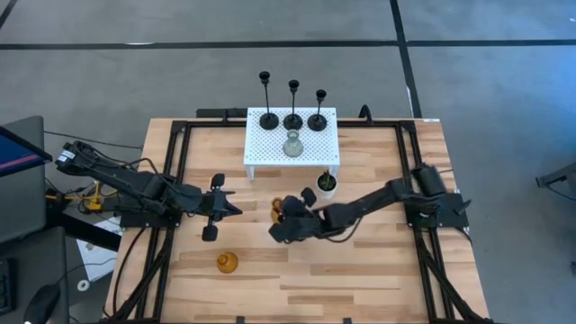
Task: Pick & Place candle stick holders
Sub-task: Put the top orange glass candle holder on the shelf
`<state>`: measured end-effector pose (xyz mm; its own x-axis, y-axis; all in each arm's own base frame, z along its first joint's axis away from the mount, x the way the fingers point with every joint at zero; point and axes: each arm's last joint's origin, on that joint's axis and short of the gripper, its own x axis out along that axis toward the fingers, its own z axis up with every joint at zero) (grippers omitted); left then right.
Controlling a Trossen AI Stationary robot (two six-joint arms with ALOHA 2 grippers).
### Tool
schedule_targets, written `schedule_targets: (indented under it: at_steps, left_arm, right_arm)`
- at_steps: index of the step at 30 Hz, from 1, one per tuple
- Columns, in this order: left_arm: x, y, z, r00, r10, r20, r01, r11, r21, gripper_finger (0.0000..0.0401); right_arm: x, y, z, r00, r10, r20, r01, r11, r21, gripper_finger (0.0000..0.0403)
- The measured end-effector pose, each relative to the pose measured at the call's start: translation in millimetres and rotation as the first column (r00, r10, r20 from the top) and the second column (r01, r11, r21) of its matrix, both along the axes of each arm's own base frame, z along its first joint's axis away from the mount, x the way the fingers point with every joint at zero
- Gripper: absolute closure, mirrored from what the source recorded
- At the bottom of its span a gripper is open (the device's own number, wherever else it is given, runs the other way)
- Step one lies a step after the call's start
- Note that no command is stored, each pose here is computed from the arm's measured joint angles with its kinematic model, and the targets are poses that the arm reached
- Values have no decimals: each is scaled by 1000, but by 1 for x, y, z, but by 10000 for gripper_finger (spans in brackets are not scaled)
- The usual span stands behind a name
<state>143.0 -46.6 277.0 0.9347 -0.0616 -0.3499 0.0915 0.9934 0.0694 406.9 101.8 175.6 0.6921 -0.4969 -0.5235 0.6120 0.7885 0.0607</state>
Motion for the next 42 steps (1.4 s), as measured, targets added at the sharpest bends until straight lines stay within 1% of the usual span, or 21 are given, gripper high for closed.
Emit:
schedule_targets:
  at_steps: [4, 8, 12, 16, 21, 29, 33, 42]
  left_arm:
    - [0, 0, 0, 1000, 0, -1, 0, 1000, 0, 392]
    - [0, 0, 0, 1000, 0, -3, 0, 1000, 1, 392]
    - [0, 0, 0, 1000, 0, -4, 0, 1000, 2, 392]
    - [0, 0, 0, 1000, 0, -4, 0, 1000, 1, 392]
    - [0, 0, 0, 1000, 0, -4, 0, 1000, 2, 392]
    - [0, 0, 0, 1000, 2, -5, -2, 1000, -5, 392]
    - [0, 0, 0, 1000, 3, -5, -3, 1000, -5, 392]
    - [0, 0, 0, 1000, 3, -4, -3, 1000, -6, 392]
  right_arm:
    - [-18, 9, 32, 1000, 23, 4, -23, 1000, 2, 306]
    - [-41, 11, 66, 1000, 21, 0, -21, 999, -29, 306]
    - [-62, 1, 91, 999, -46, -11, 44, 993, -109, 306]
    - [-79, -17, 108, 991, -129, -37, 120, 973, -196, 306]
    - [-87, -48, 116, 974, -202, -101, 174, 956, -236, 306]
    - [-85, -86, 119, 949, -266, -172, 206, 931, -302, 306]
    - [-84, -98, 119, 938, -292, -188, 223, 922, -317, 306]
    - [-85, -112, 119, 923, -320, -214, 236, 910, -341, 306]
